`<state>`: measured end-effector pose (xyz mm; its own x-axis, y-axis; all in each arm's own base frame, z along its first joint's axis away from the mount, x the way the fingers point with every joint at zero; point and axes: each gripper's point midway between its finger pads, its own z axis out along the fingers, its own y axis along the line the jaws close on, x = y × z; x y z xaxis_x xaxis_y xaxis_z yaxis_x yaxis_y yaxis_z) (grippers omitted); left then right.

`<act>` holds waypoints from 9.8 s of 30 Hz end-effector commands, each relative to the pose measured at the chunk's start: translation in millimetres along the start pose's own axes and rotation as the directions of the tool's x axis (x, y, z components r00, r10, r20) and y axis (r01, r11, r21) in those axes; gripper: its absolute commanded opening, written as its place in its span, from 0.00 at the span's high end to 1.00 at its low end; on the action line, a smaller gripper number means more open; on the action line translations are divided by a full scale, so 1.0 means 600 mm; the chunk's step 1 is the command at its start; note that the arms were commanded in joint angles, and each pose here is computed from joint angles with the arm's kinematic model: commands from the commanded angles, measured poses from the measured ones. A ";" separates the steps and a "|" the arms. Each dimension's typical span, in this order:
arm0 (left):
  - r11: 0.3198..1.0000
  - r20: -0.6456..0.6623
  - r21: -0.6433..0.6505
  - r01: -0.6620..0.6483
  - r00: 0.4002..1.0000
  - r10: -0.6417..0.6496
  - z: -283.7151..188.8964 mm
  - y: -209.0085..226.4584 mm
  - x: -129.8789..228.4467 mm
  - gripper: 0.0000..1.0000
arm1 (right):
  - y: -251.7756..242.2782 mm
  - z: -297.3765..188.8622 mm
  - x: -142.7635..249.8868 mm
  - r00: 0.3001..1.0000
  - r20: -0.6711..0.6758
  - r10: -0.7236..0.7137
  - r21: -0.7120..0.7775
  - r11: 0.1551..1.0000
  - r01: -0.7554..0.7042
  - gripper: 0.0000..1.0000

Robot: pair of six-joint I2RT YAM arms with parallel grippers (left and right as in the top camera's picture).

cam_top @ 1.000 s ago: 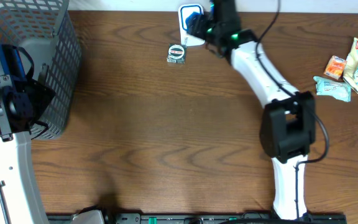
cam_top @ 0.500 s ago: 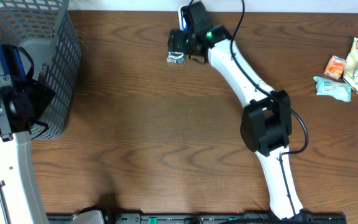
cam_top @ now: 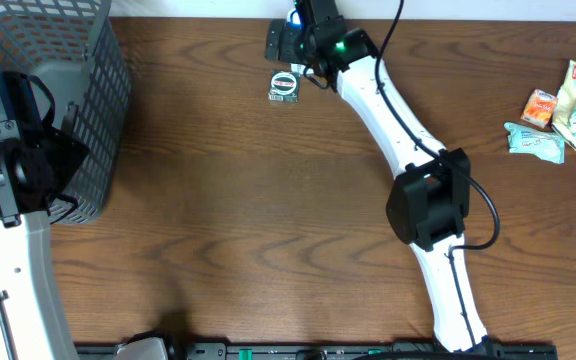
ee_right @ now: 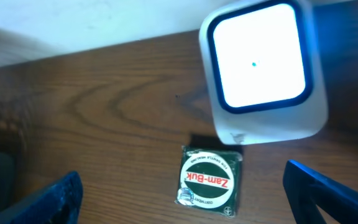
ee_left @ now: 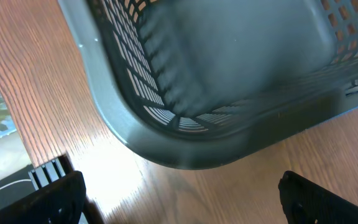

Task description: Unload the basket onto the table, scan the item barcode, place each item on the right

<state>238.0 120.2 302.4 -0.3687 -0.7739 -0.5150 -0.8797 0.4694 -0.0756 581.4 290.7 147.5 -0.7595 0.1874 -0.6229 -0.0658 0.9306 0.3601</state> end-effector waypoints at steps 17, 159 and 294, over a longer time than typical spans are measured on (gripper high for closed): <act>1.000 0.009 -0.008 0.014 1.000 -0.014 -0.002 0.006 -0.002 0.02 | -0.051 0.139 0.144 0.992 -0.094 -0.082 0.191 0.977 0.099 0.13; 1.000 0.009 -0.008 0.014 1.000 -0.014 -0.002 0.006 -0.002 0.02 | -0.107 -0.031 -0.216 0.856 0.382 -0.348 0.309 0.921 0.236 0.49; 1.000 0.009 -0.007 0.014 1.000 -0.014 -0.002 0.006 -0.002 0.02 | -0.320 -0.527 0.340 0.774 0.525 -0.354 0.114 0.930 0.348 0.01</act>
<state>238.0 120.2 302.2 -0.3692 -0.7738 -0.5148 -0.8796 0.4697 -0.0752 231.6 46.4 175.8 -0.2904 -0.0033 -0.9569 -0.2131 0.9751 0.0613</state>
